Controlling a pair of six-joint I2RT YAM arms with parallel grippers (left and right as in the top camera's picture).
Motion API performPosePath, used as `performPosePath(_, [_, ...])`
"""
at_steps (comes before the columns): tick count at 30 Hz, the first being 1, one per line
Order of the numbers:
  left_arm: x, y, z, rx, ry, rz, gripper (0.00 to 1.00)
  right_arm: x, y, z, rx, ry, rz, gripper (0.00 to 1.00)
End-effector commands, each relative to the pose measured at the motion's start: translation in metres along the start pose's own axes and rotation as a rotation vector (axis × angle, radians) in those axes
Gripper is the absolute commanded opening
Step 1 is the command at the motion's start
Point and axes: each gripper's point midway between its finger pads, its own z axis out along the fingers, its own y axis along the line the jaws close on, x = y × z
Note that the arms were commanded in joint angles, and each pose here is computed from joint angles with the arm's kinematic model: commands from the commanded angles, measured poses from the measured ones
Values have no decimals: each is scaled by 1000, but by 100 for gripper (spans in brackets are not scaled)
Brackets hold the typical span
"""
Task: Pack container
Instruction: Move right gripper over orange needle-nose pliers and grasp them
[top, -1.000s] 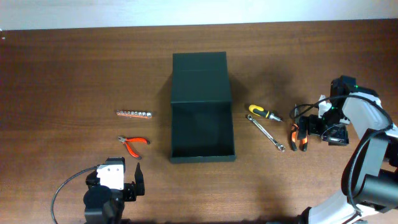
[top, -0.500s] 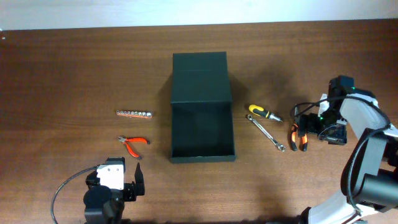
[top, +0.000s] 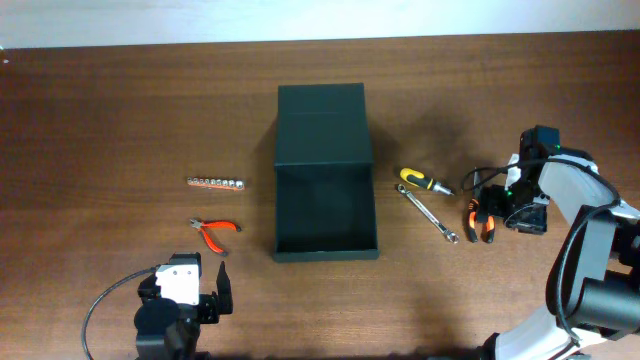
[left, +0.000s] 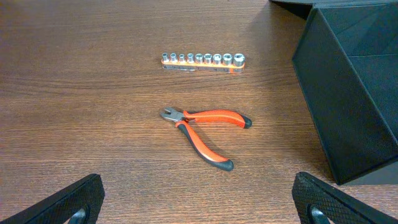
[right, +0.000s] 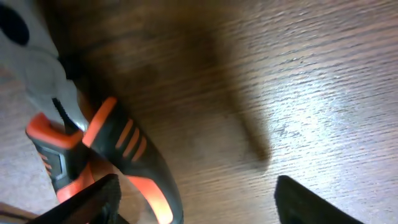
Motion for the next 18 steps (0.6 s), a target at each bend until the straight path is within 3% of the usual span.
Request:
performPosePath(1, [0, -1, 0, 4, -6, 18, 99, 5, 0, 6, 15, 18, 15, 77])
performPosePath(13, [0, -1, 0, 4, -6, 17, 99, 10, 1, 21, 16, 70, 18, 72])
performPosePath(15, [0, -1, 0, 4, -6, 17, 99, 11, 1, 22, 16, 73, 22, 64])
performPosePath(16, [0, -1, 0, 4, -6, 17, 99, 10, 1, 22, 16, 70, 22, 49])
performPosePath(18, [0, -1, 0, 4, -6, 17, 99, 10, 1, 22, 15, 68, 22, 34])
